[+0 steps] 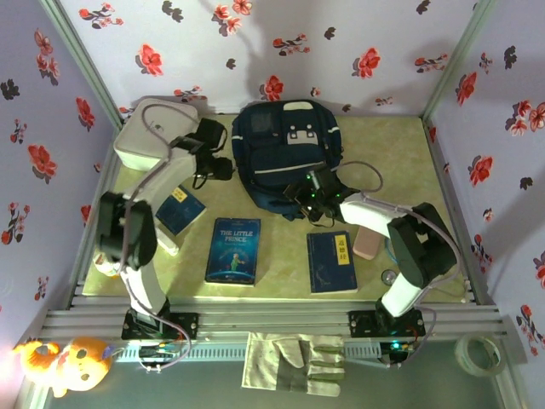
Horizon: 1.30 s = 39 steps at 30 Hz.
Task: Pack books, pencil case, and school supplies into a backpack
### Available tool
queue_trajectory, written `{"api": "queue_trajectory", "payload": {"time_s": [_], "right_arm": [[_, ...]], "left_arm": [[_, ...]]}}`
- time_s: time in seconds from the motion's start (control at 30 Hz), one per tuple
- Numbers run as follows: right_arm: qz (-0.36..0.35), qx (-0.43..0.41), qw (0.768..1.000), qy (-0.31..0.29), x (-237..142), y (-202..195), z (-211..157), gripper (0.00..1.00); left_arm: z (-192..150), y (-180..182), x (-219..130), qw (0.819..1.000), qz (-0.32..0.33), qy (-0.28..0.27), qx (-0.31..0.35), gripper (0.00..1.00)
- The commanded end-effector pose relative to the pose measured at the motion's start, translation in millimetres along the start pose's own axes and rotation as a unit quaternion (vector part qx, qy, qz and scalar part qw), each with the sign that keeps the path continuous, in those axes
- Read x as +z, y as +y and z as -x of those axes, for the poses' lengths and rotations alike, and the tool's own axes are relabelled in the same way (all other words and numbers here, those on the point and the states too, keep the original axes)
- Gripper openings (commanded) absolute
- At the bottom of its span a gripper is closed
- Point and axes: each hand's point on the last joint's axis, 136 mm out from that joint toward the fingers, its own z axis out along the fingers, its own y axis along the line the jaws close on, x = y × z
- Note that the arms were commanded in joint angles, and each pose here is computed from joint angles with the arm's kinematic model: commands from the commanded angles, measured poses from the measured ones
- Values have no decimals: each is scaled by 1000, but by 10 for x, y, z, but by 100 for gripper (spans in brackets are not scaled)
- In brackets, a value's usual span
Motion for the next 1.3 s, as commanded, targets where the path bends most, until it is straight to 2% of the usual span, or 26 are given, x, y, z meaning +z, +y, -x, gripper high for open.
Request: {"api": "queue_trajectory", "payload": {"time_s": [0.0,0.17,0.3,0.43,0.6,0.83,1.07,1.27], "right_arm": [[-15,-98,995,-17,-217,148,13,71],[-39,-225,973,22,-227,338,-447,70],[-52,-291,953,61,-86,436,-818,68],[-69,-323,940,89,111,469,-1094,62],[-94,-338,930,111,280,377,-1312,60],[-122,-338,924,134,427,189,-1431,52],[-160,-357,912,123,585,165,-1332,36],[-182,-366,908,96,698,174,-1153,29]], "left_arm": [[-373,134,-138,999,8,20,-45,63],[-898,187,-186,994,-14,43,-100,73],[-1231,150,-139,988,-43,64,-133,80],[-1462,164,-142,985,-48,87,-139,87],[-1641,171,-140,984,-60,88,-146,100],[-1860,37,-78,976,-113,100,-160,96],[-1956,-21,44,971,-123,123,-165,83],[-2014,-18,123,969,-121,131,-172,74]]}}
